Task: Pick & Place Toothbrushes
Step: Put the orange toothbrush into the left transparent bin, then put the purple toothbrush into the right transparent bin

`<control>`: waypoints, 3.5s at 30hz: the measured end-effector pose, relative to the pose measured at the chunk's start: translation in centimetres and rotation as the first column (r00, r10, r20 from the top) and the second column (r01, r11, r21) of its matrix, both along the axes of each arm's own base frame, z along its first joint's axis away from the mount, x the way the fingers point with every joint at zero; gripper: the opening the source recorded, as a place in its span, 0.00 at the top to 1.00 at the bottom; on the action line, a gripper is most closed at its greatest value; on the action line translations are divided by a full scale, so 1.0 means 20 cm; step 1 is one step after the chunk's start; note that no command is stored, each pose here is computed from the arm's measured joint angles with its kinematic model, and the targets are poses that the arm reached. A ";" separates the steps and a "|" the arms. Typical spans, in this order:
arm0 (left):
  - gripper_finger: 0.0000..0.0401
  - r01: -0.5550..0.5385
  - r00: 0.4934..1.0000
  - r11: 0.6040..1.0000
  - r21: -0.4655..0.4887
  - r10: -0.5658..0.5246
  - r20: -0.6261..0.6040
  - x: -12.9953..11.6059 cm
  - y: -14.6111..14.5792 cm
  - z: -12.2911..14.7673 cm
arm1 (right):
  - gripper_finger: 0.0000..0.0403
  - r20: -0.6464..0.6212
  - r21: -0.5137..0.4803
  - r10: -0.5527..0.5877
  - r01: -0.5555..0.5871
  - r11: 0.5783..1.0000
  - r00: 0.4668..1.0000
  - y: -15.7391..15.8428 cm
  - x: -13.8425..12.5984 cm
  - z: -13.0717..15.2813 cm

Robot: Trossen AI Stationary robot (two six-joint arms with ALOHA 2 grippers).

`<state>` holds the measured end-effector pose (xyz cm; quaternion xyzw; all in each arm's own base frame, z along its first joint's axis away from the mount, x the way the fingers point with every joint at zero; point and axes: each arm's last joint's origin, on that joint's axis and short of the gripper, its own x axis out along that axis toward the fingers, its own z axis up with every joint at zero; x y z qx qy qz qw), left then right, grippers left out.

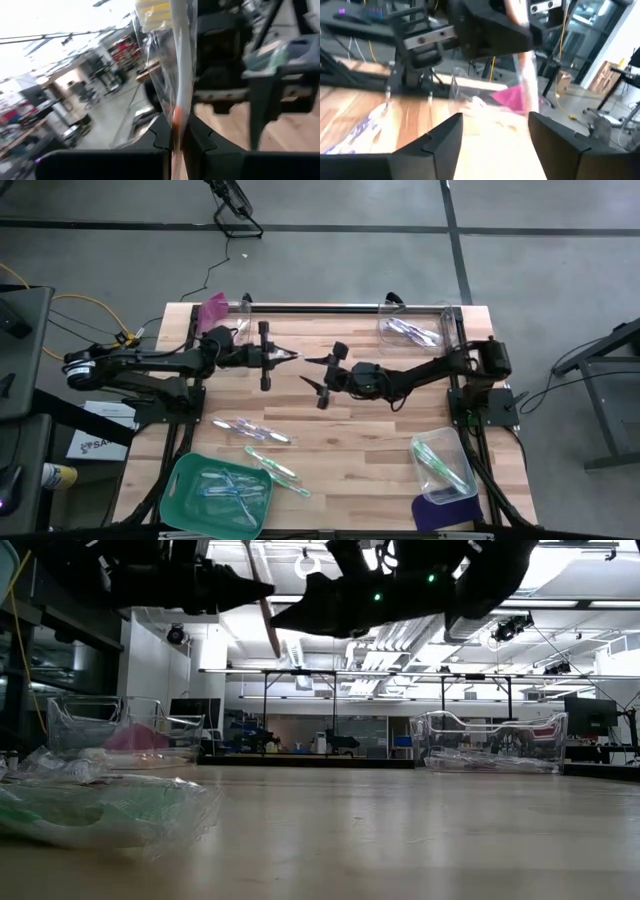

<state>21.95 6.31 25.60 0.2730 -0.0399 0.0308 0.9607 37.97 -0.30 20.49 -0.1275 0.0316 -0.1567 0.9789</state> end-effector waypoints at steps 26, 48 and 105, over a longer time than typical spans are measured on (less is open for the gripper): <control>0.96 -0.761 0.599 0.646 0.057 0.734 -0.320 -0.31 0.02 -0.03 | 0.42 -0.240 0.104 -0.019 0.045 0.994 0.971 0.04 -0.08 0.00; 0.96 -0.966 0.199 0.258 -0.017 0.699 -0.687 -0.44 0.23 -0.05 | 0.42 -0.233 0.127 -0.026 0.057 0.990 0.972 0.03 -0.08 0.00; 0.68 -0.946 0.064 0.314 0.078 0.416 -0.907 -0.40 0.52 0.03 | 0.42 -0.276 0.146 -0.028 0.071 0.987 0.961 0.03 -0.09 -0.02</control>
